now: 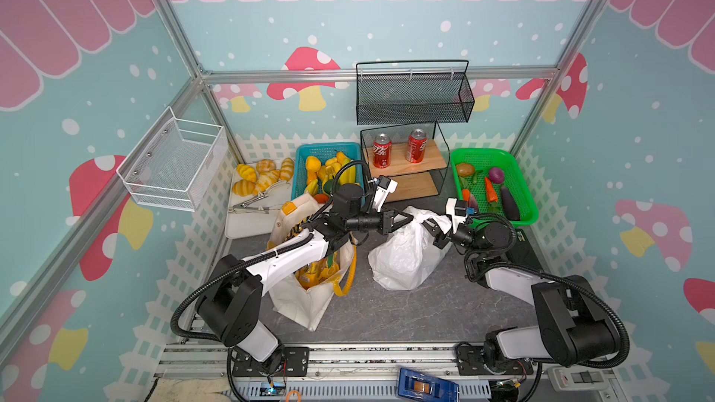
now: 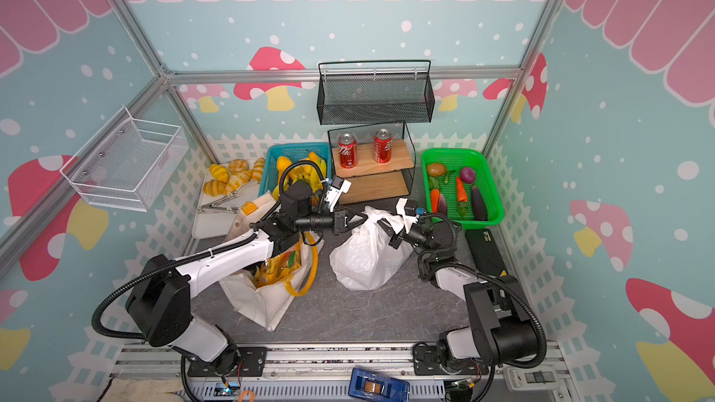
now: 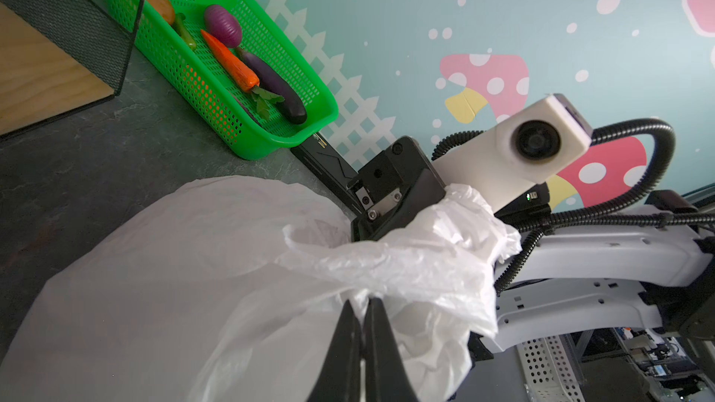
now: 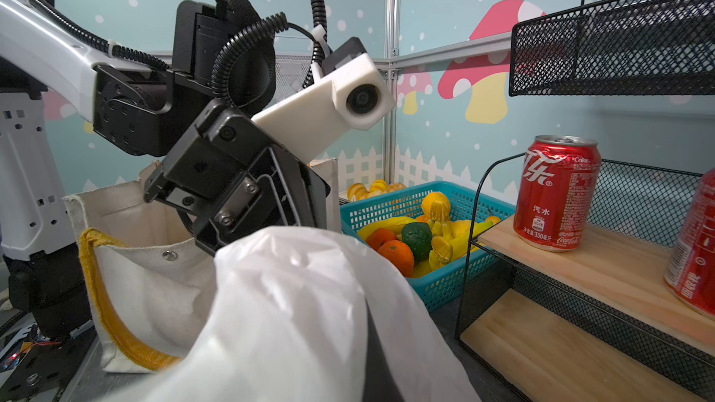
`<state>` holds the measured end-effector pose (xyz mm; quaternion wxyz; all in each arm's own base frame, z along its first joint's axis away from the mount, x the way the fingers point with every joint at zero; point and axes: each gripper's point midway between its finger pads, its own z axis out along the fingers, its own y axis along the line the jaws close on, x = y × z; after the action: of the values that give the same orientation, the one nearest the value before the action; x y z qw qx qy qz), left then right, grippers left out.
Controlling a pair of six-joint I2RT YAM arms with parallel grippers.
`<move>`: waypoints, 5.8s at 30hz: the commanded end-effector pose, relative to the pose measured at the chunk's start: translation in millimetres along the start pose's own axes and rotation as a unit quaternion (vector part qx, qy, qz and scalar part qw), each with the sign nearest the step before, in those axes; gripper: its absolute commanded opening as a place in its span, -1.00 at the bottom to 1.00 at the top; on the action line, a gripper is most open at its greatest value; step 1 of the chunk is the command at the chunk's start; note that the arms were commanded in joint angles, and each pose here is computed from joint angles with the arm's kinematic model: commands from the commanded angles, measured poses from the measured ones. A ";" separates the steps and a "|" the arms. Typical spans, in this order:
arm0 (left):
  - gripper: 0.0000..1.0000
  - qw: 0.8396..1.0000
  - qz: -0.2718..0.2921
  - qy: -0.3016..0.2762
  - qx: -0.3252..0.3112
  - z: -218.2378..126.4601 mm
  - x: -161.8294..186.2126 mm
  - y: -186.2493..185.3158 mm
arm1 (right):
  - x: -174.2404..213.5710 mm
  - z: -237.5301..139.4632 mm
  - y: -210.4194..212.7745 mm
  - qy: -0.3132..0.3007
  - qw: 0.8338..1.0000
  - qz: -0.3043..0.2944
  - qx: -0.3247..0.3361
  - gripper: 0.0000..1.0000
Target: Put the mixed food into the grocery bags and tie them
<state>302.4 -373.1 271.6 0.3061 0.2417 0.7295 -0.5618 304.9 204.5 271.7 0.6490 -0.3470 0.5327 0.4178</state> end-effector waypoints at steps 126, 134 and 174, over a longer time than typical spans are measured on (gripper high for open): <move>-1.00 0.890 0.144 -0.098 -0.421 -85.5 -56.6 128.4 | 133.5 -184.1 -57.1 0.196 0.832 0.301 0.424 -1.00; -0.39 0.922 0.148 -0.145 -0.328 -80.1 -71.6 81.0 | 87.4 -169.9 -67.2 0.174 0.860 0.239 0.416 -0.61; 0.95 0.843 0.305 0.289 -0.336 83.2 63.0 141.2 | -20.8 -140.9 -99.0 0.143 0.874 0.080 0.458 0.65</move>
<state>372.6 -420.6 130.1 0.3210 0.4664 0.8195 -0.0889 336.9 27.2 272.3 0.6219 -0.0152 0.7757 0.1065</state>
